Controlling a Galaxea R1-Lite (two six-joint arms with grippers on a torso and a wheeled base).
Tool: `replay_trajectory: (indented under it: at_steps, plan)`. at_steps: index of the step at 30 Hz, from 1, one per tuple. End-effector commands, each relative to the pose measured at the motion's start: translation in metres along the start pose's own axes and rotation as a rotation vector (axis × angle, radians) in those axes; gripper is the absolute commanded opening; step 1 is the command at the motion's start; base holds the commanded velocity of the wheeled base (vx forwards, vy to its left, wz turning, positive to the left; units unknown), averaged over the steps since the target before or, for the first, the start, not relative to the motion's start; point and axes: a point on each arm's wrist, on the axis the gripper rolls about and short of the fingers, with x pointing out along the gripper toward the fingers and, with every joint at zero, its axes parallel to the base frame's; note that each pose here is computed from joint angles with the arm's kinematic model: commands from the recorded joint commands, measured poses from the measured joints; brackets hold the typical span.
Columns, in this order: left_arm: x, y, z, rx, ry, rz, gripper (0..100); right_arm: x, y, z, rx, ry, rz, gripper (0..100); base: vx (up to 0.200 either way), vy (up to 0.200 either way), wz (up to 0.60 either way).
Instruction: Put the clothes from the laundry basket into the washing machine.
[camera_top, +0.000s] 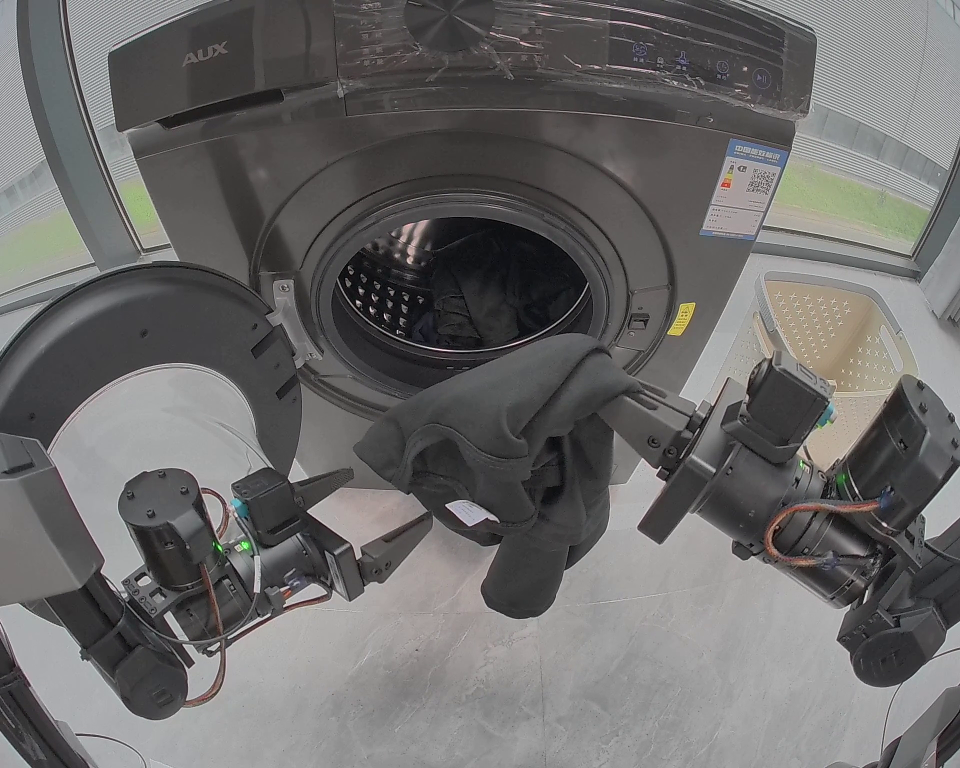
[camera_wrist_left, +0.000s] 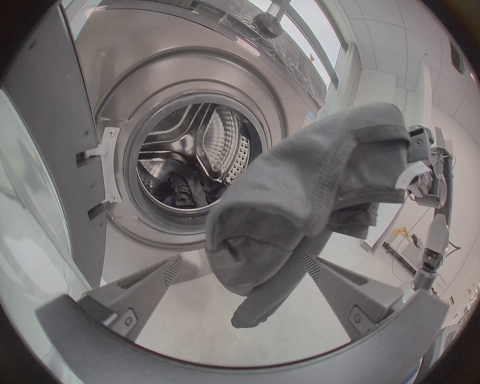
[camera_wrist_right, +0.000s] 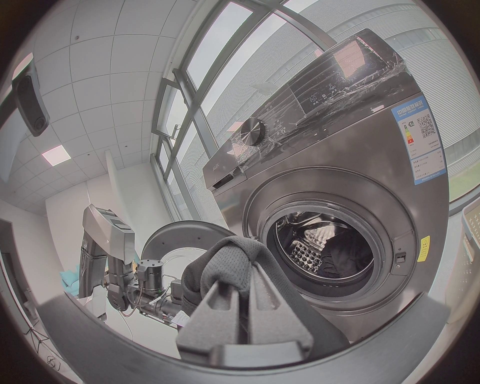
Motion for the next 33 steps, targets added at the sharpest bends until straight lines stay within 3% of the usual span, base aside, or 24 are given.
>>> replay_trajectory:
  at_steps: [1,10,12,17,26,27,33]
  plan:
    - [0.011,0.008,0.000,0.006,-0.015,0.020,100,-0.001,0.001,0.000,0.000,-0.001,0.002,0,0.000,0.000,0.00]
    - [0.040,0.016,0.002,0.019,-0.063,0.019,100,-0.001,0.001,0.000,-0.001,0.001,0.003,0,0.000,0.000,0.00]
    - [0.045,0.017,0.006,0.036,-0.087,0.018,100,-0.001,0.001,0.000,0.000,0.002,0.005,0,0.000,0.000,0.00]
    - [0.051,0.015,0.016,0.049,-0.131,-0.003,100,-0.001,0.001,0.000,0.000,0.004,0.004,0,0.000,0.000,0.00]
    - [0.050,0.006,0.019,0.059,-0.137,-0.069,100,0.000,0.001,-0.002,0.002,0.007,0.004,0,0.000,0.000,0.00]
    - [0.050,0.005,0.019,0.060,-0.140,-0.072,0,0.000,0.001,-0.002,0.002,0.007,0.004,0,0.000,0.000,0.00]
    - [0.053,0.007,0.026,0.061,-0.169,-0.063,0,-0.003,-0.001,-0.004,0.003,0.016,-0.001,0,0.000,0.000,0.00]
